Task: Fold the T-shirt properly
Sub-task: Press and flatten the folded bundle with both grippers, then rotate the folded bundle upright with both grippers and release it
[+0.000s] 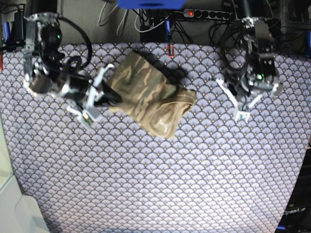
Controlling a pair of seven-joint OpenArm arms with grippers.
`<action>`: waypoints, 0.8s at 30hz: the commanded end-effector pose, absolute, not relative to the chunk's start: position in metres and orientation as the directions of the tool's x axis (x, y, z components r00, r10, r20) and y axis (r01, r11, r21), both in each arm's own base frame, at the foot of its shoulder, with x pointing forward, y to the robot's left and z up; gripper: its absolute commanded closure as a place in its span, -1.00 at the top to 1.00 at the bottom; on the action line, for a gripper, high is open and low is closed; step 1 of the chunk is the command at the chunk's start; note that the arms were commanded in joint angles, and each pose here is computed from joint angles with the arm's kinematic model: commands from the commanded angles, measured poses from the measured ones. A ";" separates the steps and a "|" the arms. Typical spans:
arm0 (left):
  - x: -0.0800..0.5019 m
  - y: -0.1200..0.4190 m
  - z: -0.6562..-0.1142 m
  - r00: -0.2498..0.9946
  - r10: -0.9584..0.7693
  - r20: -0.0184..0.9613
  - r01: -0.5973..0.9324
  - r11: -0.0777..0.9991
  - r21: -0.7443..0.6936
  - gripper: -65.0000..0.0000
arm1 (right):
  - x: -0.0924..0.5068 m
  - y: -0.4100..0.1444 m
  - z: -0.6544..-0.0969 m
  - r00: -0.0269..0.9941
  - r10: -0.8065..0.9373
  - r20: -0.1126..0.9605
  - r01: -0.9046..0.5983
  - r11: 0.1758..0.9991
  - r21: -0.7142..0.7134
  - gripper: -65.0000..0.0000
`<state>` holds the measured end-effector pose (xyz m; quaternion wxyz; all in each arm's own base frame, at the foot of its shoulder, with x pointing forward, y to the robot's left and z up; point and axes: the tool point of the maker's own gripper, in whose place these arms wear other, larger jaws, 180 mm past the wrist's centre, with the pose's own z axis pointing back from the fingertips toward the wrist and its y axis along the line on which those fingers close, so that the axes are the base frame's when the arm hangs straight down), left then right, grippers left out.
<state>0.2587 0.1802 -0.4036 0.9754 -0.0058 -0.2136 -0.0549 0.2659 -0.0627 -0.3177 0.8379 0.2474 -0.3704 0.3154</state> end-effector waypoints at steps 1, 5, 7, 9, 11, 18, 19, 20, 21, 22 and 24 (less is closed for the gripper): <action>0.264 0.172 -0.395 0.885 -0.099 0.455 0.112 0.994 -0.001 -0.99 | 0.277 -0.056 -0.299 0.476 0.326 0.817 -0.731 0.664 0.161 -1.00; 0.248 0.156 -0.401 0.895 -0.081 0.440 0.110 0.993 -0.041 -0.99 | 0.292 -0.041 -0.283 0.443 0.308 0.842 -0.741 0.654 0.151 -1.00; 0.245 0.144 -0.403 0.897 -0.069 0.436 0.110 0.991 -0.070 -0.99 | 0.297 -0.029 -0.275 0.421 0.306 0.854 -0.760 0.633 0.147 -1.00; 0.242 0.127 -0.406 0.899 -0.091 0.428 0.144 0.985 -0.092 -0.99 | 0.297 -0.013 -0.270 0.402 0.310 0.862 -0.784 0.603 0.148 -1.00; 0.239 0.111 -0.408 0.898 -0.125 0.422 0.184 0.978 -0.100 -0.99 | 0.293 0.005 -0.267 0.396 0.301 0.868 -0.802 0.574 0.166 -1.00; 0.249 0.077 -0.407 0.894 -0.115 0.433 0.205 0.964 -0.167 -0.99 | 0.290 0.040 -0.274 0.408 0.302 0.861 -0.838 0.498 0.223 -1.00; 0.251 0.076 -0.411 0.899 -0.114 0.423 0.204 0.963 -0.174 -0.99 | 0.291 0.042 -0.280 0.426 0.303 0.852 -0.835 0.495 0.242 -1.00; 0.252 0.075 -0.415 0.904 -0.114 0.411 0.203 0.963 -0.180 -0.99 | 0.292 0.044 -0.283 0.436 0.299 0.849 -0.832 0.493 0.254 -1.00; 0.254 0.074 -0.418 0.907 -0.114 0.405 0.203 0.962 -0.184 -0.99 | 0.294 0.046 -0.284 0.437 0.294 0.850 -0.833 0.488 0.260 -1.00; 0.257 0.073 -0.420 0.910 -0.113 0.400 0.203 0.961 -0.190 -0.99 | 0.296 0.049 -0.285 0.437 0.291 0.851 -0.836 0.480 0.265 -1.00; 0.263 0.071 -0.420 0.910 -0.110 0.399 0.202 0.959 -0.197 -0.99 | 0.301 0.047 -0.290 0.445 0.297 0.845 -0.835 0.480 0.270 -1.00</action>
